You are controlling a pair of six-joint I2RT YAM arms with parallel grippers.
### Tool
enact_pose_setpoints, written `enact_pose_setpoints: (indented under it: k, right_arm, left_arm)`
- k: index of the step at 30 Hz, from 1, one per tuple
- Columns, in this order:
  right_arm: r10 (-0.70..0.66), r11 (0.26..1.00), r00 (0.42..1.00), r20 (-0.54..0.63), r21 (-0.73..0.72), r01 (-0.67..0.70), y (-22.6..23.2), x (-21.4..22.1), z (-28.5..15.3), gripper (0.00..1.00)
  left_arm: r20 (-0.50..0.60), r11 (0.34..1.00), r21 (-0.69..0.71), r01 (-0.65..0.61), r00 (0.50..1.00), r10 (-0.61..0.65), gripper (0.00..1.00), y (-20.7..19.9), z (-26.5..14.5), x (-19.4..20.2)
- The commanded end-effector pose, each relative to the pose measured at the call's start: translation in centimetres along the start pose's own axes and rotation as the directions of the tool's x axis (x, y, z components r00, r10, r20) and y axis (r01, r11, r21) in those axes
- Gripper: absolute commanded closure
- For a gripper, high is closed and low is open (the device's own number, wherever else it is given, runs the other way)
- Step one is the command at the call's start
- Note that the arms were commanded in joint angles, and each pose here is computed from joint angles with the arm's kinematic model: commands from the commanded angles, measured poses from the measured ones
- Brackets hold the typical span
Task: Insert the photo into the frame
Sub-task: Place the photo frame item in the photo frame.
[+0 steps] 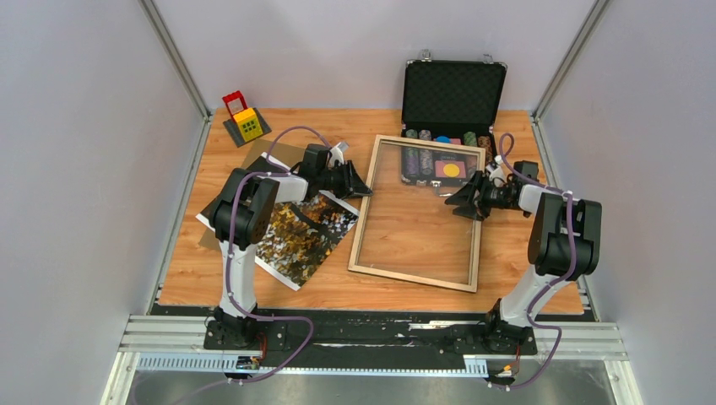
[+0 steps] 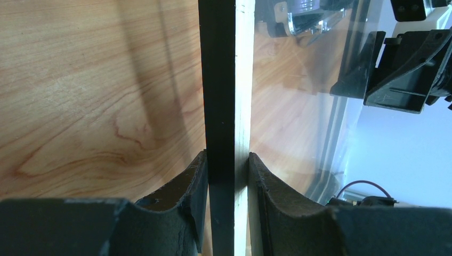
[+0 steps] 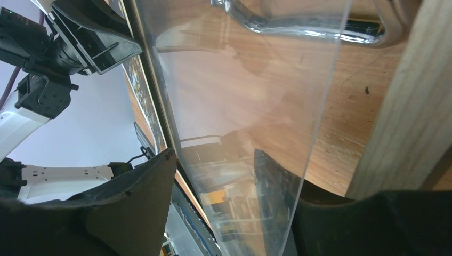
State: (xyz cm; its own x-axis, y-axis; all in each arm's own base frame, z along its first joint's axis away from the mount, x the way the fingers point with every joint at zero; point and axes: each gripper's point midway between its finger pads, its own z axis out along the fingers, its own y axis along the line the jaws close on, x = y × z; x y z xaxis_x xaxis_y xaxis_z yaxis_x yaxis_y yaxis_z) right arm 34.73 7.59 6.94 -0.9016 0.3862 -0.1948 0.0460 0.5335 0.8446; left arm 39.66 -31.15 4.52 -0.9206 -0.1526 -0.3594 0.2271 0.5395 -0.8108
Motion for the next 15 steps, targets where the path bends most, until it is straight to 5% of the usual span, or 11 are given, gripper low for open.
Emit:
enact_pose_setpoints:
  k: [1,15]
  right_arm:
    - [-0.089,0.996,0.995,0.041,0.027,0.088,1.0,-1.6,-0.7,0.42]
    - [-0.122,0.984,0.991,0.059,0.141,0.113,0.6,-2.2,-1.8,0.33]
  left_arm:
    - [0.0,0.994,-0.105,0.023,1.0,-0.023,0.8,2.0,-0.2,1.2]
    - [0.003,0.993,-0.111,0.024,1.0,-0.024,0.81,2.1,-0.2,1.2]
